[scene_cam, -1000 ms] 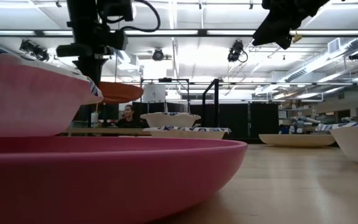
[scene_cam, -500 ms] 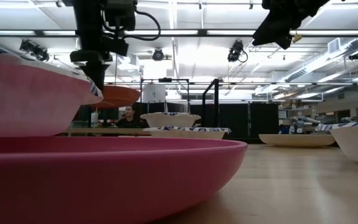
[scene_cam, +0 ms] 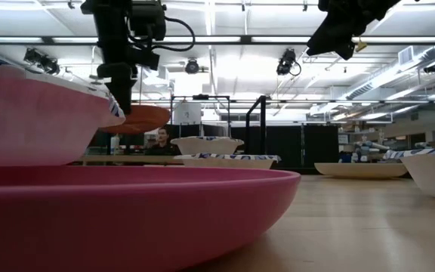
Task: Place and stack plates onto a shelf
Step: Put the orange plate on the shelf
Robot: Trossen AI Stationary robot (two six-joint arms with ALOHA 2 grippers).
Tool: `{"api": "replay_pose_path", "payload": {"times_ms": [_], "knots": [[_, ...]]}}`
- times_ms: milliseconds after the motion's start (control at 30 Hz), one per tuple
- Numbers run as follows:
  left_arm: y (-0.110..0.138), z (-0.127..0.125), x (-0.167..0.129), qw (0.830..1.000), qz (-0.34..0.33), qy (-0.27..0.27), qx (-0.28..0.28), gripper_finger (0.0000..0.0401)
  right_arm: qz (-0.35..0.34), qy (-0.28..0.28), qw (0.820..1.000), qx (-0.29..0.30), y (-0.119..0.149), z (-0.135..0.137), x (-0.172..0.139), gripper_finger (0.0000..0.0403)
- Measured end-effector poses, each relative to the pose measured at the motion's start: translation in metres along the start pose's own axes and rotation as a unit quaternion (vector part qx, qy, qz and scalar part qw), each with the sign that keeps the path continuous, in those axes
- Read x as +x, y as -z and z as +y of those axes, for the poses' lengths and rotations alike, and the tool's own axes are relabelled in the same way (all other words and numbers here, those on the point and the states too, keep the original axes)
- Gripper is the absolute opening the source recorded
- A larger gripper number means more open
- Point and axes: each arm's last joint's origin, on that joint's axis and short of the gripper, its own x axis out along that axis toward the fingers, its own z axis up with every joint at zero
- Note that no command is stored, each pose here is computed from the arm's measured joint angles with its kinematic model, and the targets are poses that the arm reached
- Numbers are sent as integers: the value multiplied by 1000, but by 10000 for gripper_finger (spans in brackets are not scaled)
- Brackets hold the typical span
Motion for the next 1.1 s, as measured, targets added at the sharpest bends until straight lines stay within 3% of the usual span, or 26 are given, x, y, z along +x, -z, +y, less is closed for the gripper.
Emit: {"api": "replay_pose_path", "payload": {"times_ms": [333, 767, 1100], "knots": [[-4, -2, 10, 999, 12, 8, -33, 16, -1, 0, 1000, -12, 0, 0, 0, 117], [-15, -14, 56, 996, 87, 20, -11, 16, -2, 0, 1000, -15, 0, 0, 0, 117], [-19, -17, 64, 996, 84, 22, -9, 16, -2, 0, 1000, -26, 0, 0, 0, 117]]}}
